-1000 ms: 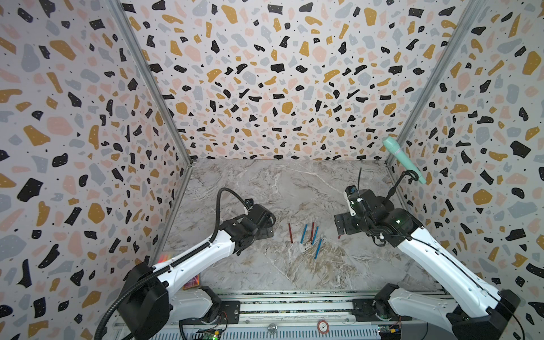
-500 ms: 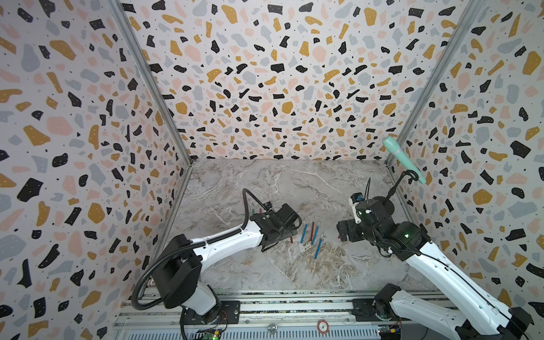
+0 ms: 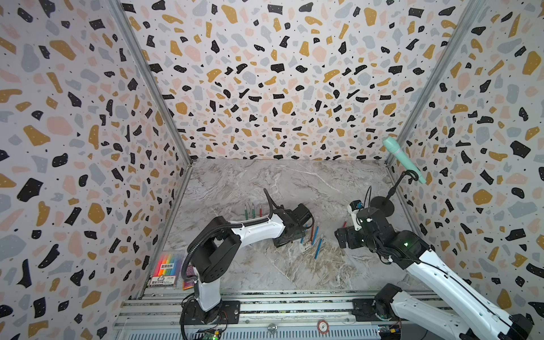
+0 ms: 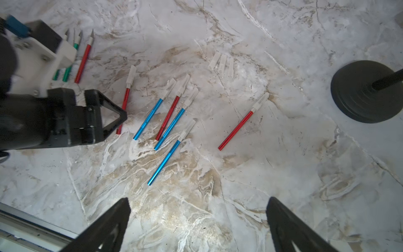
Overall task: Remove protective caps from carving knives
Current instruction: Pick up the carving knife from the center of the board.
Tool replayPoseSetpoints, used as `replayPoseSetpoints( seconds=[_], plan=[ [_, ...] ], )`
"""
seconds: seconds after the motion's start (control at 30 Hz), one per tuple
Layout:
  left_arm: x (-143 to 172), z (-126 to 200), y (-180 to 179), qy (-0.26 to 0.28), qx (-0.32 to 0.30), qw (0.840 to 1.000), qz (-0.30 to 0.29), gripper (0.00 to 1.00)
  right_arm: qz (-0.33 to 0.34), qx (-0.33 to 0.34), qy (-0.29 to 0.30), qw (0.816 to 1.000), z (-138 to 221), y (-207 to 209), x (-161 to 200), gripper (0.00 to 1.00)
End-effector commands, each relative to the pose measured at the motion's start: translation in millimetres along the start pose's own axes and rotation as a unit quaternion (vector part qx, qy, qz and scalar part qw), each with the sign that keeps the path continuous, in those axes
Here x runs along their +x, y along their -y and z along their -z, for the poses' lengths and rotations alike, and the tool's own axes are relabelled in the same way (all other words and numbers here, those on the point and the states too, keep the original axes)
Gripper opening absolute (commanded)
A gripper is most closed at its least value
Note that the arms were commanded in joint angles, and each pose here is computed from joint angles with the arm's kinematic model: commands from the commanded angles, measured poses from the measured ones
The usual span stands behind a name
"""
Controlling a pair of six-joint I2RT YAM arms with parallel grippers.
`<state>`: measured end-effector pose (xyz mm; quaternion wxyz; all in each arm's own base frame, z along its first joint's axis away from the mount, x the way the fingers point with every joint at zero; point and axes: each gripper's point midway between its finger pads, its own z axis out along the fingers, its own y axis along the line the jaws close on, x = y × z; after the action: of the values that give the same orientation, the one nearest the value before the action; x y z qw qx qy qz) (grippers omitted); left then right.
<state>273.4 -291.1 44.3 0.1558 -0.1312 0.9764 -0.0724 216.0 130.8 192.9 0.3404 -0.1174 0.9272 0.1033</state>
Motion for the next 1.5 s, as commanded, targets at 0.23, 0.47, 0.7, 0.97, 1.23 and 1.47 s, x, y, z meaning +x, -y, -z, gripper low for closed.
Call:
replayPoseSetpoints(
  seconds=[0.23, 0.47, 0.7, 0.97, 1.23, 1.47],
  plan=[
    [-9.3, -10.6, 0.3, 0.01, -0.042, 0.999, -0.02, 0.69, -0.003, -0.017, 0.016, 1.0, 0.7, -6.0, -2.3, 0.99],
    [-14.0, -21.4, -1.3, 0.001, -0.046, 0.999, -0.022, 0.58, -0.001, -0.019, 0.016, 1.0, -1.4, -7.3, -0.6, 0.99],
    [-16.1, -28.1, 0.8, 0.0, -0.049, 0.998, -0.026, 0.51, 0.002, -0.021, 0.015, 1.0, -3.3, -9.0, 0.4, 0.99],
    [-16.9, -32.6, 3.0, -0.001, -0.049, 0.998, -0.031, 0.42, 0.003, -0.023, 0.014, 1.0, -4.3, -10.2, 1.5, 0.99],
    [-12.1, -38.8, 0.7, -0.012, -0.054, 0.998, -0.038, 0.32, 0.004, -0.022, 0.014, 1.0, -4.3, -10.3, 2.2, 0.99],
    [-8.7, -44.5, 0.5, -0.019, -0.057, 0.997, -0.045, 0.25, 0.004, -0.022, 0.014, 1.0, -4.6, -10.7, 2.5, 0.99]
  ],
)
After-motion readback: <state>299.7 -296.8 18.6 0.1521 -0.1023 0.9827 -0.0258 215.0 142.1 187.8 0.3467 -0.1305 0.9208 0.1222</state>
